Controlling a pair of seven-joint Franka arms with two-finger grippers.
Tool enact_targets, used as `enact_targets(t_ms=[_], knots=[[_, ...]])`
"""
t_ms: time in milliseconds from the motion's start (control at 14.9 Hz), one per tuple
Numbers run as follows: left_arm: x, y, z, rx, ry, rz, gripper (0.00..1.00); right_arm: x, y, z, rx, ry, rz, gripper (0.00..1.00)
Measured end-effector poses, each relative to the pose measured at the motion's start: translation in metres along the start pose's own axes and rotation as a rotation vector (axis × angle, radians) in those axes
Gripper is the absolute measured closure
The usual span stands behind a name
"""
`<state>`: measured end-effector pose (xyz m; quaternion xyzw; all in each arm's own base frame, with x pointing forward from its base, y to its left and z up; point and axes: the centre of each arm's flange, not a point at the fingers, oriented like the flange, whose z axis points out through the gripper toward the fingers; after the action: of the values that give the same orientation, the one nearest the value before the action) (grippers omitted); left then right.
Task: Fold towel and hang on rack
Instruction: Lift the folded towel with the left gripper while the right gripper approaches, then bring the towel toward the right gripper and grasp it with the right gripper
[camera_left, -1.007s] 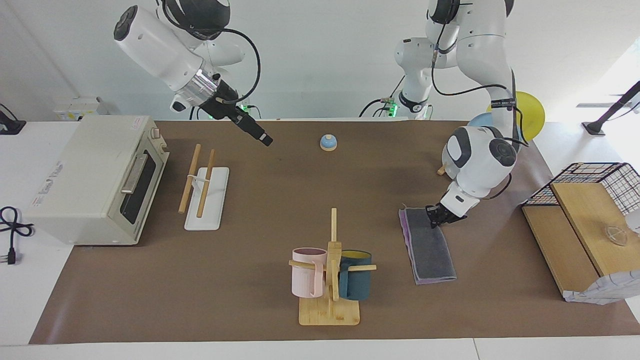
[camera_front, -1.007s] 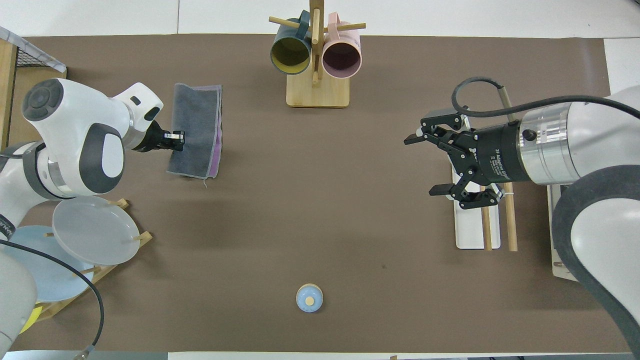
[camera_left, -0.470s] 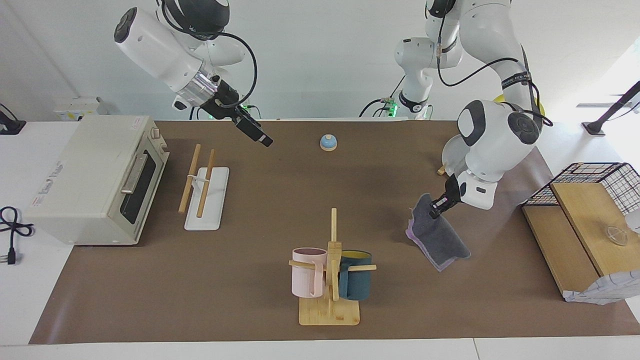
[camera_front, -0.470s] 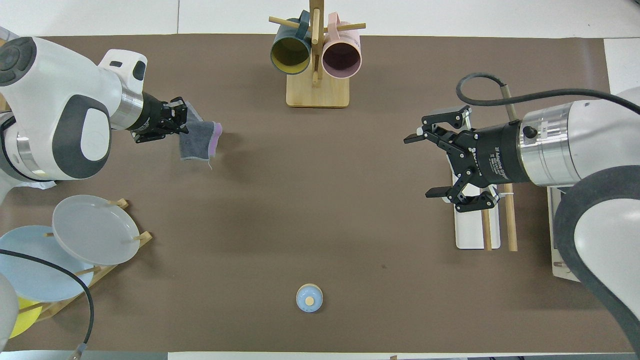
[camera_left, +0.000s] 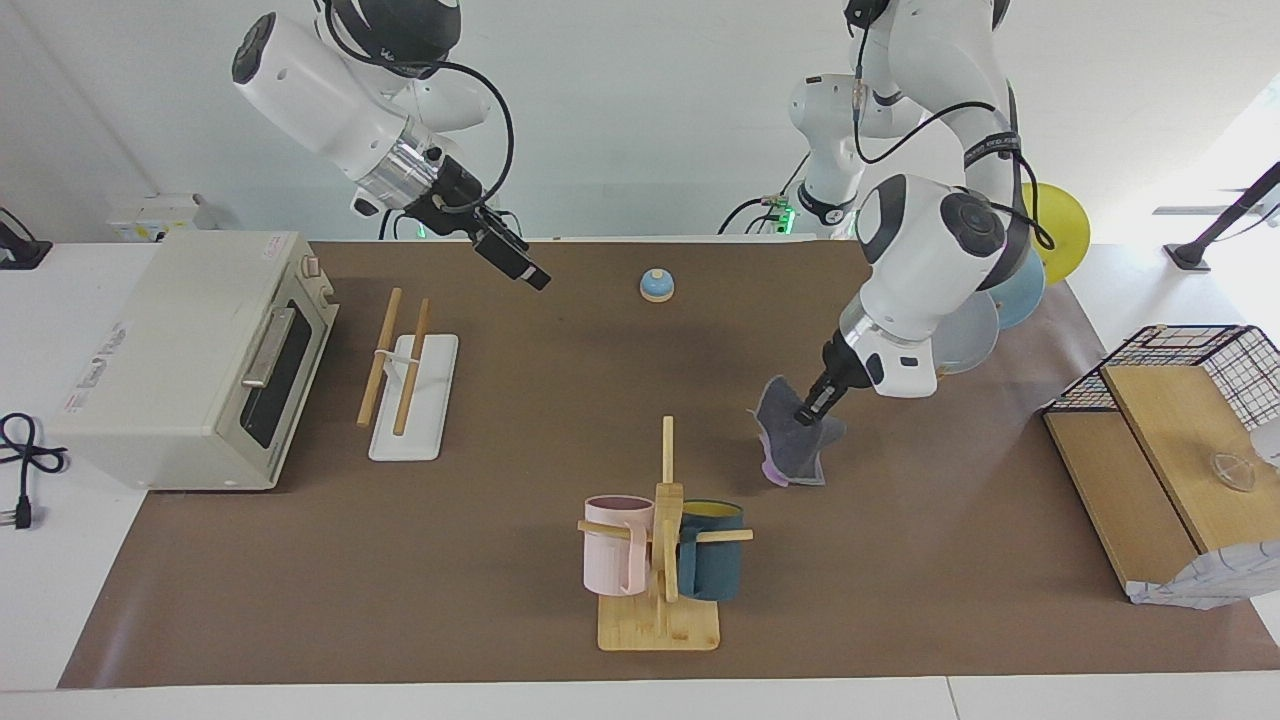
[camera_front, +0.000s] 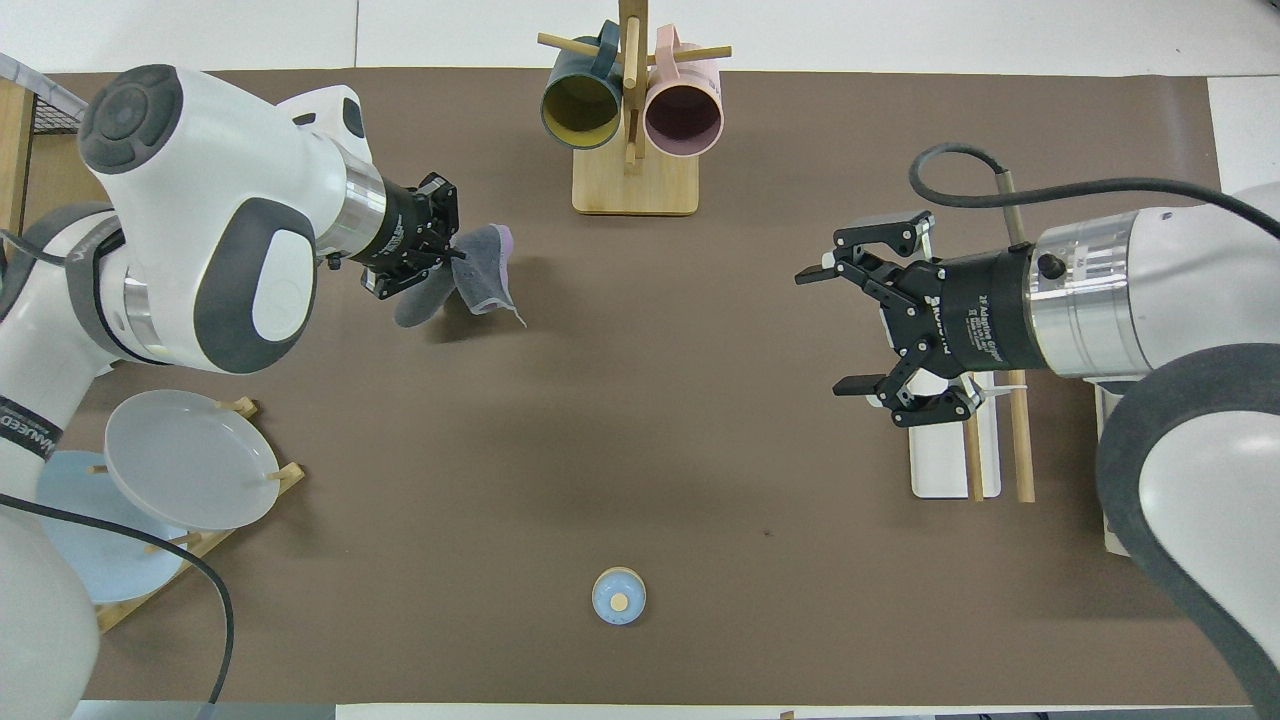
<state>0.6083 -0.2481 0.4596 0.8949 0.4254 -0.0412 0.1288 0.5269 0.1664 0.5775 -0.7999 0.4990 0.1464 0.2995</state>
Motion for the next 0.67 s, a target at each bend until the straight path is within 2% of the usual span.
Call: enact_targets(t_ms=[268,403,671], knots=[[-0.056,0.021,-0.004,-0.039,-0.033,-0.22,0.98,-0.044,-0.01,0.041,0.109,0.0,0.054,0.0],[-0.076,0.031,-0.01,-0.075,-0.054,-0.37,0.98,-0.063,-0.009,0.063,0.129,-0.002,0.061,0.0],[-0.084,0.038,-0.016,-0.122,-0.1,-0.712,0.98,-0.05,-0.003,0.077,0.112,-0.004,0.101,0.0]])
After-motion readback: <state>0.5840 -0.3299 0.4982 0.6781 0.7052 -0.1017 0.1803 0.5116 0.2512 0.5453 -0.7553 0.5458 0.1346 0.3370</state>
